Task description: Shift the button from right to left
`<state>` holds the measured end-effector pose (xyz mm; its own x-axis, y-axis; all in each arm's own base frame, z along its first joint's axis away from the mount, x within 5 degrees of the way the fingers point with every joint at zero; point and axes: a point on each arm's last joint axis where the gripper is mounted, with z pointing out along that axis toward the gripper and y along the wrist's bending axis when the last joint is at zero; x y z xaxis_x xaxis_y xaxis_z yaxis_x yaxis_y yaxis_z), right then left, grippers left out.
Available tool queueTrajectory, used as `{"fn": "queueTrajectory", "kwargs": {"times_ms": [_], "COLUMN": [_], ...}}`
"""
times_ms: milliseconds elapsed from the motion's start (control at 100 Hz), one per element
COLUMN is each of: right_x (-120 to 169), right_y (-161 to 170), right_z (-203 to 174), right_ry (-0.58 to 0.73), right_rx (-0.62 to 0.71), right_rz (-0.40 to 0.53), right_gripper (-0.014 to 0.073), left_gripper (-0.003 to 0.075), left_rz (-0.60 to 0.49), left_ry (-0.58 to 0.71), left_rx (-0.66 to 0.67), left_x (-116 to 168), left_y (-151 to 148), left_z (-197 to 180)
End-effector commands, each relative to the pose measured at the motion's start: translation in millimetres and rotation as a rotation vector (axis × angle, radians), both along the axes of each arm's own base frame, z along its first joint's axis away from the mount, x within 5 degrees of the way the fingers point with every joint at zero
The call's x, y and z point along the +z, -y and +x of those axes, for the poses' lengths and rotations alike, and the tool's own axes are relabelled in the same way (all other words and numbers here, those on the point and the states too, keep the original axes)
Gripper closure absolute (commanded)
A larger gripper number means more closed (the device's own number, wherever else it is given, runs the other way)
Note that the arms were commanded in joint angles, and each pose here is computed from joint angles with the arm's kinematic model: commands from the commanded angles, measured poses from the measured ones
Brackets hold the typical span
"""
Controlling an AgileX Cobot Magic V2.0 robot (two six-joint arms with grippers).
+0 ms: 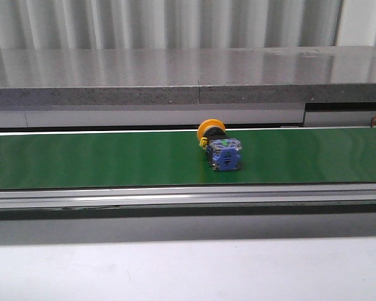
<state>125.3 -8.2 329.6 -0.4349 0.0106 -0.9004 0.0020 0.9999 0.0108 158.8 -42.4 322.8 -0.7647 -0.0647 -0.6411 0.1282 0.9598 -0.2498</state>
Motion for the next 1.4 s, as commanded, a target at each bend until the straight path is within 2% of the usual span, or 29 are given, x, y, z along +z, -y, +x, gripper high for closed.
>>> {"fn": "queueTrajectory", "kwargs": {"times_ms": [0,210,450,660,1080,1390], "right_x": [13,13,13,13,13,13], "right_y": [1,1,1,1,1,1], "right_z": [1,1,1,1,1,1], "right_ry": [0.088,0.088,0.088,0.087,0.085,0.085], "right_rx": [-0.013,-0.013,-0.013,-0.013,-0.012,-0.012], "right_rz": [-0.008,-0.008,-0.008,-0.008,-0.007,-0.007], "right_gripper": [0.0663,0.0663,0.0663,0.0663,0.0663,0.0663], "left_gripper": [0.0072,0.0081,0.0081,0.0081,0.0082,0.0082], "left_rz": [-0.063,-0.076,0.035,0.055,0.050,0.097], "left_ry": [0.076,0.075,0.041,0.014,0.011,-0.064], "left_rx": [-0.020,-0.127,-0.169,-0.251,-0.270,-0.272], "left_x": [15,17,3,-7,-17,-50], "left_y": [14,55,107,152,182,191], "left_z": [15,45,75,92,118,129]}}
